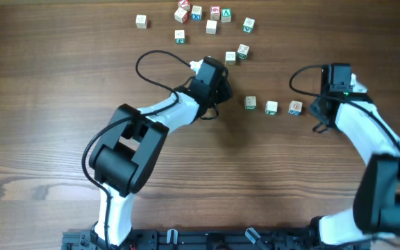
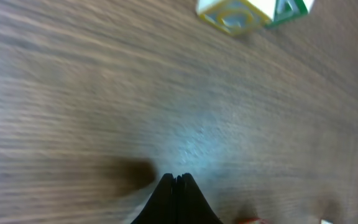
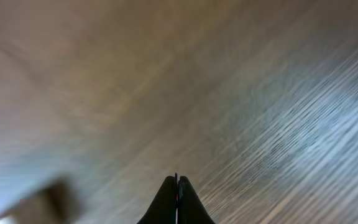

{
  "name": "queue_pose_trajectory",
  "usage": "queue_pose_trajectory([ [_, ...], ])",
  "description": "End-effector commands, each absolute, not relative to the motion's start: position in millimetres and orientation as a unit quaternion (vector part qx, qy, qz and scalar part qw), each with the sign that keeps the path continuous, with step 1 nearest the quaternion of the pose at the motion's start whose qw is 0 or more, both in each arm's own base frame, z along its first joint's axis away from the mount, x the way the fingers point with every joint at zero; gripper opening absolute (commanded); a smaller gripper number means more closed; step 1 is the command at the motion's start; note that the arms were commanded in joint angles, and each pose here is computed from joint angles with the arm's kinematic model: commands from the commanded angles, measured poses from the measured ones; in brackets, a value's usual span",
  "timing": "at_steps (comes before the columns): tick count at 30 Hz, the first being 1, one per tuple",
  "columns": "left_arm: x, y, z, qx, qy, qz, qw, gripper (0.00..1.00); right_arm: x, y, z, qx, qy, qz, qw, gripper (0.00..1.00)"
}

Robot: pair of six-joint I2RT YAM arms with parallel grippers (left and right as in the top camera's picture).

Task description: Form a horizontal line

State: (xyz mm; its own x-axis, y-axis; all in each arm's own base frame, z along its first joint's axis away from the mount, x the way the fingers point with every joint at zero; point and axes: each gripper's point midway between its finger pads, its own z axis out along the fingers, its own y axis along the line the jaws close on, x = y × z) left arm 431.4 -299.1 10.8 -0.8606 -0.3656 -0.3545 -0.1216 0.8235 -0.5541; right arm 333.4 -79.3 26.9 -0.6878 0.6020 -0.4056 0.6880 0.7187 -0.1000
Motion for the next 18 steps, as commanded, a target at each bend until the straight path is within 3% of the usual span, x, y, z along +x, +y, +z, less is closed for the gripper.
queue_pose_trajectory([
  [1,425.0,-307.3,3.3,-0.105,0.932,-0.27,0.219,0.04,329.2,-55.6,-4.5,0.331,0.933,-0.063,0.125,0.04],
  [8,422.6,-320.7,6.7,-0.07,0.927,-0.3,0.214,0.04,347.2,-14.9,-4.7,0.257,0.956,0.054,0.126,0.04],
  [18,417.9,-328.1,3.9,-0.06,0.925,-0.317,0.201,0.04,352.7,4.5,-1.5,0.199,0.966,0.105,0.13,0.04],
])
